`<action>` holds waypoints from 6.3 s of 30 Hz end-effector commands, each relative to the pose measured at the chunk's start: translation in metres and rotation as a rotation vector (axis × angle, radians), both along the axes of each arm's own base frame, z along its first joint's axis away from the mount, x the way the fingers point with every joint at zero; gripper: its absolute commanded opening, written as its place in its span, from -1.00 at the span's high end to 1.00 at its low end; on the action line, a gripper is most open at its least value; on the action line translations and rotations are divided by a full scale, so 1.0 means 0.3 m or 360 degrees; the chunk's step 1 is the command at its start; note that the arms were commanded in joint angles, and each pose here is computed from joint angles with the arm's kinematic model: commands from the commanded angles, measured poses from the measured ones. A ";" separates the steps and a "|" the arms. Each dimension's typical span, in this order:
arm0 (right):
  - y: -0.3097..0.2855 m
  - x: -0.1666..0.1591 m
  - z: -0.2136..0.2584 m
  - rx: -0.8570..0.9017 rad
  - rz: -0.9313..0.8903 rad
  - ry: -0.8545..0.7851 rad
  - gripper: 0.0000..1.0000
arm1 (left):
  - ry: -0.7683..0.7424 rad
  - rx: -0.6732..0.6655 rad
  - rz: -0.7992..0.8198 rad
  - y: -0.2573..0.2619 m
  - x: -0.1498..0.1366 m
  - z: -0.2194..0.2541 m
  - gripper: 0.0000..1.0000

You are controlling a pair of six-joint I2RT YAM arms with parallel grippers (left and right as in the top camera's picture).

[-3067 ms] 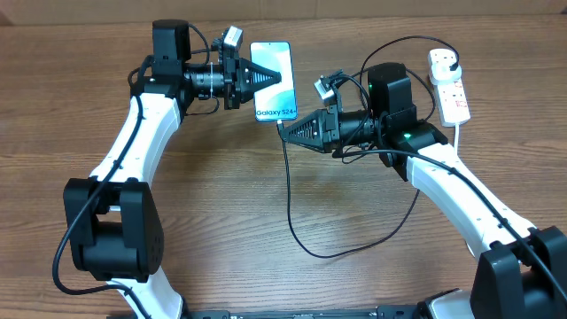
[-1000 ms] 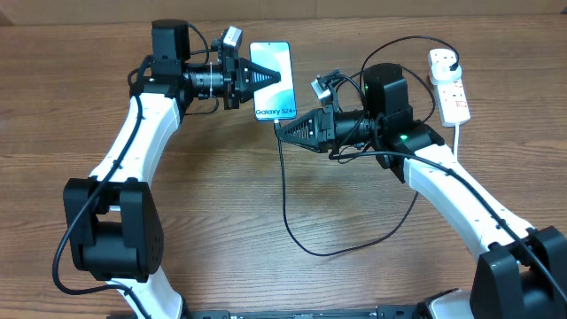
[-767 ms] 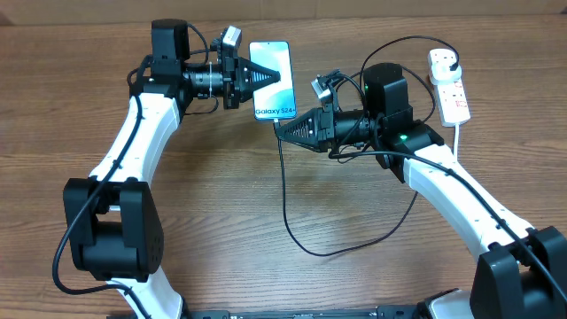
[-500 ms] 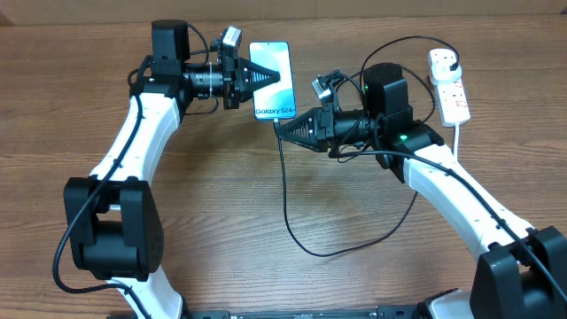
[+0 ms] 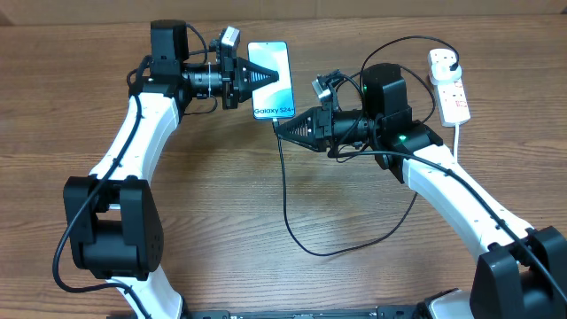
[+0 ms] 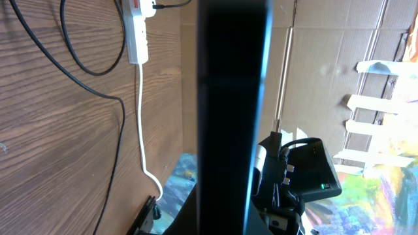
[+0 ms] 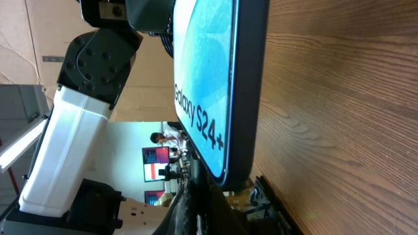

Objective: Plug charger to phone and switch on socket

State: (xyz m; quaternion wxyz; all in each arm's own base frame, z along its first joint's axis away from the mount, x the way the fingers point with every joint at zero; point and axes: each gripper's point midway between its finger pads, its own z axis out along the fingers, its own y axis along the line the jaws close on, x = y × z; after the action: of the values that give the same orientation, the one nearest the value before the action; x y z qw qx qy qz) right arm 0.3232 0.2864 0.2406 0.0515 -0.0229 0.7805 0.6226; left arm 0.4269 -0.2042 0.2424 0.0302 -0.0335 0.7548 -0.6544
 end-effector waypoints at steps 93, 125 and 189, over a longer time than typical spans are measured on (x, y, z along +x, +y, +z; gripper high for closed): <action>-0.325 -0.004 -0.777 -0.1709 -0.0846 0.0521 0.70 | 0.0124 0.0625 0.0392 0.248 0.039 -0.254 0.91; -0.336 -0.053 -0.862 -0.1740 -0.0763 0.0707 0.81 | 0.0118 0.0609 0.0386 0.246 0.039 -0.248 0.92; 0.010 -0.160 -0.005 -0.0065 0.0257 -0.0144 0.93 | -0.0131 -0.0183 -0.0217 0.026 -0.103 0.060 0.92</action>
State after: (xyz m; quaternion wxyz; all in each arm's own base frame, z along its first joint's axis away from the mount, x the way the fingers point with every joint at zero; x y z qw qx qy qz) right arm 0.2739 0.2884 0.2368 0.0325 -0.1207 0.7830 0.6094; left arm 0.3972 -0.1973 0.2495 0.0109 0.0325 0.7209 -0.6922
